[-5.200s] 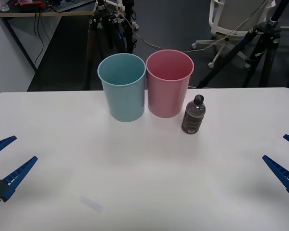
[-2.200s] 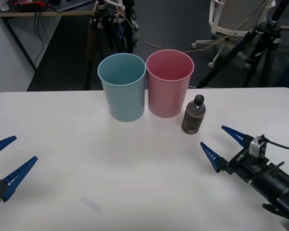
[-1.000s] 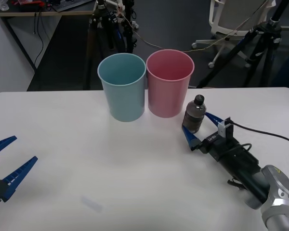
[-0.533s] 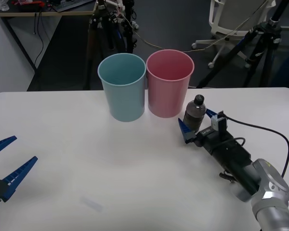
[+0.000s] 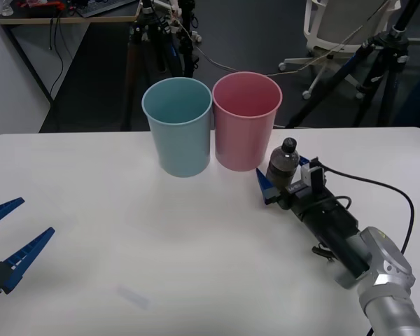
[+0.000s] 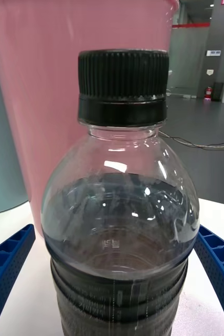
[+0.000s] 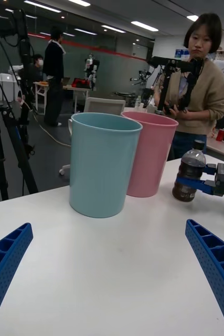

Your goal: Grasp the object on the table and drop it into the matching bin: aluminum can to the light blue bin, PET bottle to the pink bin.

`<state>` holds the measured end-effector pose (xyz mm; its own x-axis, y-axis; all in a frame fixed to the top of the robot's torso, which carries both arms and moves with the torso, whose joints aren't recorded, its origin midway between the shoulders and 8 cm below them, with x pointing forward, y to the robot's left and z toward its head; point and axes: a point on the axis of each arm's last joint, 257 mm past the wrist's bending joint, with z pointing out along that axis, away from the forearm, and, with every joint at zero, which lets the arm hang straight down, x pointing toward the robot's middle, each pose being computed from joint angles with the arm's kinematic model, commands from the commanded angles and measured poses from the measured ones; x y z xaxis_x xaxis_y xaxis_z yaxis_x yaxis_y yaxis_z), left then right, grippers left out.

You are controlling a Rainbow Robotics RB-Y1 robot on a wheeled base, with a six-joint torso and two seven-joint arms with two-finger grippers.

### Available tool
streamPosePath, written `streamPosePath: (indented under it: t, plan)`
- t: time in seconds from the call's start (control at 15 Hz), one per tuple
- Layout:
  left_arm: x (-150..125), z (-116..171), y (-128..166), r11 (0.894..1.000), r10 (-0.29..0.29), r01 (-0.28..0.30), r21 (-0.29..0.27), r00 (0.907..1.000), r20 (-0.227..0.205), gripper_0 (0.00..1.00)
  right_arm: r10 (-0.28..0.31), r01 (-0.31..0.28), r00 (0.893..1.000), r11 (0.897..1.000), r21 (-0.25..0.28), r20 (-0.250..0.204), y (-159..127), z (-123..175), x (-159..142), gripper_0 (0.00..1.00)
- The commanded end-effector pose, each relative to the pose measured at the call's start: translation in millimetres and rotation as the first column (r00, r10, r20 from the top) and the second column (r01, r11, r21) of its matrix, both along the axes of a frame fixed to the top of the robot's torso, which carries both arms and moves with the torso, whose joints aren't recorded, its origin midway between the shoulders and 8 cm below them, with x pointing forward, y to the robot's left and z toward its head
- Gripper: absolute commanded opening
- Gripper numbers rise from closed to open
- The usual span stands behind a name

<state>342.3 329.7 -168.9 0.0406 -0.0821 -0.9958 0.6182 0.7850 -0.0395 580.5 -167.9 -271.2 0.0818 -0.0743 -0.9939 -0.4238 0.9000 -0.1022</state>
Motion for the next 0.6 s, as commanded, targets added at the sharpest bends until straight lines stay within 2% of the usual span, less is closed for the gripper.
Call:
streamPosePath:
  t: [0.07,0.13,0.2,0.27,0.4,0.47,0.6]
  plan:
    - [0.0,0.0,0.0,1.0,0.0,0.0,0.0,1.0,0.0,1.0,-0.004,0.004,1.0,1.0,0.003,0.002,1.3,2.2,2.4,1.0]
    - [0.0,0.0,0.0,1.0,0.0,0.0,0.0,1.0,0.0,1.0,-0.004,0.004,1.0,1.0,0.005,0.004,2.0,3.9,3.4,1.0]
    - [0.0,0.0,0.0,1.0,0.0,0.0,0.0,1.0,0.0,1.0,-0.002,0.002,1.0,1.0,0.004,0.005,3.0,4.7,3.8,0.95]
    - [0.0,0.0,0.0,1.0,0.0,0.0,0.0,1.0,0.0,1.0,0.0,0.0,1.0,1.0,0.005,0.006,4.0,4.9,3.7,0.74]
    - [0.0,0.0,0.0,1.0,0.0,0.0,0.0,1.0,0.0,1.0,0.004,-0.004,1.0,1.0,0.007,0.006,6.3,5.1,3.3,0.19]
    - [0.0,0.0,0.0,1.0,0.0,0.0,0.0,1.0,0.0,1.0,0.004,-0.004,1.0,1.0,0.01,0.008,6.2,5.9,3.3,0.1]
    - [0.0,0.0,0.0,1.0,0.0,0.0,0.0,1.0,0.0,1.0,-0.001,0.001,1.0,1.0,0.007,0.01,4.4,5.5,3.1,0.05]
